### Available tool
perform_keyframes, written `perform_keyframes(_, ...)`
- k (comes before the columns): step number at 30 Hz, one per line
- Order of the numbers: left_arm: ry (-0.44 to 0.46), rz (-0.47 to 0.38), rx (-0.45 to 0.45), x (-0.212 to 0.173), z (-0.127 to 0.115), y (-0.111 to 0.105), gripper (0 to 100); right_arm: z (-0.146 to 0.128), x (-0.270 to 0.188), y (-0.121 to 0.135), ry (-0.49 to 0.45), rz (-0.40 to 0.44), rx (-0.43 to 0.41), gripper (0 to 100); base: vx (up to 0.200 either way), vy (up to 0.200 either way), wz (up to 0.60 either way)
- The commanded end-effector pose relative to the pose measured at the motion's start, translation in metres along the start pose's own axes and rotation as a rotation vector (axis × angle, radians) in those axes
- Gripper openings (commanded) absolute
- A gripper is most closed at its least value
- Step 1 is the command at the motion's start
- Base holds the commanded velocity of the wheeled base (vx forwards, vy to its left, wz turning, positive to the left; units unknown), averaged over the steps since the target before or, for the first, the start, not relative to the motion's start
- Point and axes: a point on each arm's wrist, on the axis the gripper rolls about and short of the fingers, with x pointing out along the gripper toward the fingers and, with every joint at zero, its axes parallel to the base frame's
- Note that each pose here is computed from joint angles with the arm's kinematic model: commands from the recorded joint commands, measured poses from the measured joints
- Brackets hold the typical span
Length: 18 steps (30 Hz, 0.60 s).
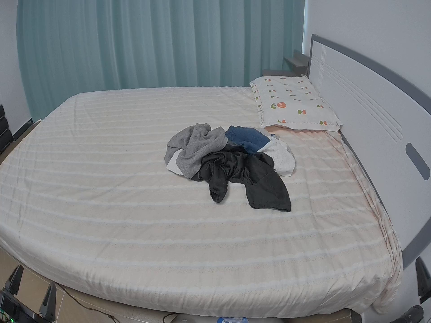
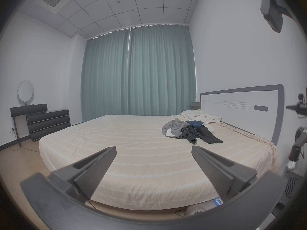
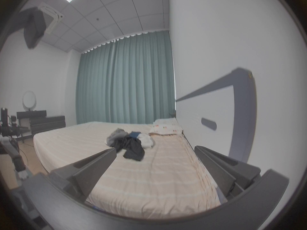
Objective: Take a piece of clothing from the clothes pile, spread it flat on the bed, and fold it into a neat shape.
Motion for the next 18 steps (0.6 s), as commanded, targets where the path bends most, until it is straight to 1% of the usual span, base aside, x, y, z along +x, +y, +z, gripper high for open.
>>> perform_keyframes(1, -0.002, 0.001, 0.001, 0.000, -0.005, 0.000, 100, 0.018, 0.093, 0.001, 0.441, 0.081, 0.092, 100, 0.000, 0.000, 0.00)
perform_keyframes(3, -0.002, 0.001, 0.001, 0.000, -0.005, 0.000, 100, 0.016, 0.106, 0.003, 0.464, 0.101, 0.110, 100, 0.000, 0.000, 0.00)
perform_keyframes(4, -0.002, 0.001, -0.001, 0.000, -0.005, 0.000, 100, 0.014, 0.126, 0.007, 0.500, 0.131, 0.142, 100, 0.000, 0.000, 0.00)
perform_keyframes(5, -0.002, 0.001, 0.001, 0.000, -0.005, 0.000, 100, 0.011, 0.133, 0.009, 0.520, 0.139, 0.155, 100, 0.000, 0.000, 0.00)
perform_keyframes(6, -0.002, 0.001, -0.001, 0.000, -0.005, 0.000, 100, 0.005, 0.153, 0.014, 0.565, 0.153, 0.177, 100, 0.000, 0.000, 0.00)
perform_keyframes(7, -0.002, 0.001, -0.001, 0.000, -0.005, 0.000, 100, 0.005, 0.153, 0.014, 0.565, 0.153, 0.177, 100, 0.000, 0.000, 0.00)
perform_keyframes(8, -0.002, 0.001, 0.001, 0.000, -0.005, 0.000, 100, -0.001, 0.168, 0.018, 0.596, 0.162, 0.178, 100, 0.000, 0.000, 0.00)
perform_keyframes(9, -0.002, 0.001, -0.001, 0.000, -0.005, 0.000, 100, -0.012, 0.190, 0.024, 0.648, 0.169, 0.176, 100, 0.000, 0.000, 0.00)
perform_keyframes(11, -0.002, 0.001, -0.001, 0.000, -0.005, 0.000, 100, -0.023, 0.219, 0.032, 0.682, 0.176, 0.177, 100, 0.000, 0.000, 0.00)
perform_keyframes(14, -0.002, 0.001, -0.001, 0.000, -0.005, 0.000, 100, -0.038, 0.256, 0.041, 0.710, 0.165, 0.203, 100, 0.000, 0.000, 0.00)
perform_keyframes(18, -0.002, 0.001, 0.001, 0.000, -0.005, 0.000, 100, -0.062, 0.302, 0.055, 0.739, 0.126, 0.258, 100, 0.000, 0.000, 0.00)
